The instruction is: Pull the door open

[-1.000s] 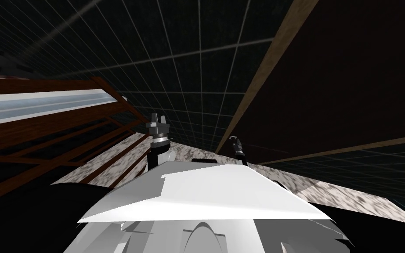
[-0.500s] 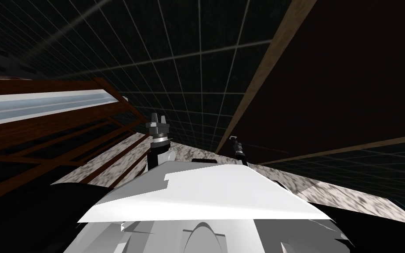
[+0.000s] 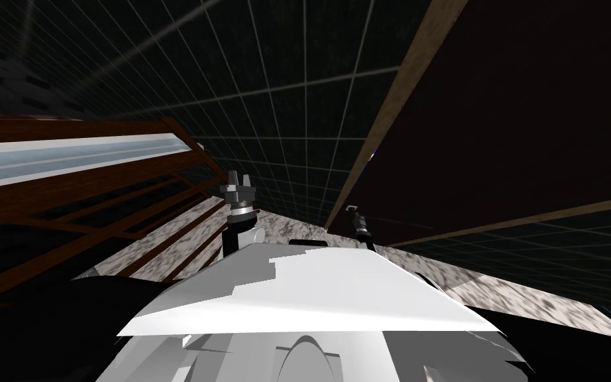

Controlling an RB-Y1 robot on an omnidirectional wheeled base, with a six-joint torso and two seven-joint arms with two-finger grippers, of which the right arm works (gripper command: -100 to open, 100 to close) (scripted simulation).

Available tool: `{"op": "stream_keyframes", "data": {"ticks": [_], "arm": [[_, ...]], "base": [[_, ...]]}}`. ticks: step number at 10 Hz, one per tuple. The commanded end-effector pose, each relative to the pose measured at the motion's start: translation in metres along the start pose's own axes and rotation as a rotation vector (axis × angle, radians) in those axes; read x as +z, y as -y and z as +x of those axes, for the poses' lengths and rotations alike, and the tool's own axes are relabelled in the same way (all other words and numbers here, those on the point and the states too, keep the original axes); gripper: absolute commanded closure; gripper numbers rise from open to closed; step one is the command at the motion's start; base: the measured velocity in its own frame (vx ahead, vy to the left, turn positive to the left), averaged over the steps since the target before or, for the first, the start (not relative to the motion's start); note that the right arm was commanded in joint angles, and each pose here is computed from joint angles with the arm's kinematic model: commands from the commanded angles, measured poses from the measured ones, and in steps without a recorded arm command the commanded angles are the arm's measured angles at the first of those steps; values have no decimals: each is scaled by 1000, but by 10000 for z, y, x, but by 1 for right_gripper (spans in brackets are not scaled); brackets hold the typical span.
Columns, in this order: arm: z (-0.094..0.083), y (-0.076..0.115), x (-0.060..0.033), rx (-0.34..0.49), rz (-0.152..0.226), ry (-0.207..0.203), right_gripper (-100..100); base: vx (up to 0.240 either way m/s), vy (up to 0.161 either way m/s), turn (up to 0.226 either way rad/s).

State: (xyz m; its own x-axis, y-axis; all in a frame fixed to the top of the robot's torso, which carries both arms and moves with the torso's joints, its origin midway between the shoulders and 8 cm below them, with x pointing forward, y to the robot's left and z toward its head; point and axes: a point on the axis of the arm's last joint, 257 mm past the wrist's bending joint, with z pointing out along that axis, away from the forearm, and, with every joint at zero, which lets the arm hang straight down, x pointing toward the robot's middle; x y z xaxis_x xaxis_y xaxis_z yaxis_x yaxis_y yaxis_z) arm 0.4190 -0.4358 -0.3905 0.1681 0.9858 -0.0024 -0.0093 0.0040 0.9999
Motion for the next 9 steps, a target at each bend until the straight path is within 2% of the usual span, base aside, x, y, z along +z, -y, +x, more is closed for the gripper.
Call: {"op": "stream_keyframes", "data": {"ticks": [1, 6, 7, 8, 9], "arm": [[36, 16, -48, 2, 5, -25, 100], [88, 17, -159, 3, 9, -98, 100], [65, 21, -147, 0, 12, -86, 100], [52, 38, -255, 0, 14, -109, 100], [46, 37, -279, 0, 13, -114, 100]], "base": [[-193, -16, 79], [-213, -56, 93], [-91, -33, 23], [-155, -36, 144], [-204, -77, 142]]}}
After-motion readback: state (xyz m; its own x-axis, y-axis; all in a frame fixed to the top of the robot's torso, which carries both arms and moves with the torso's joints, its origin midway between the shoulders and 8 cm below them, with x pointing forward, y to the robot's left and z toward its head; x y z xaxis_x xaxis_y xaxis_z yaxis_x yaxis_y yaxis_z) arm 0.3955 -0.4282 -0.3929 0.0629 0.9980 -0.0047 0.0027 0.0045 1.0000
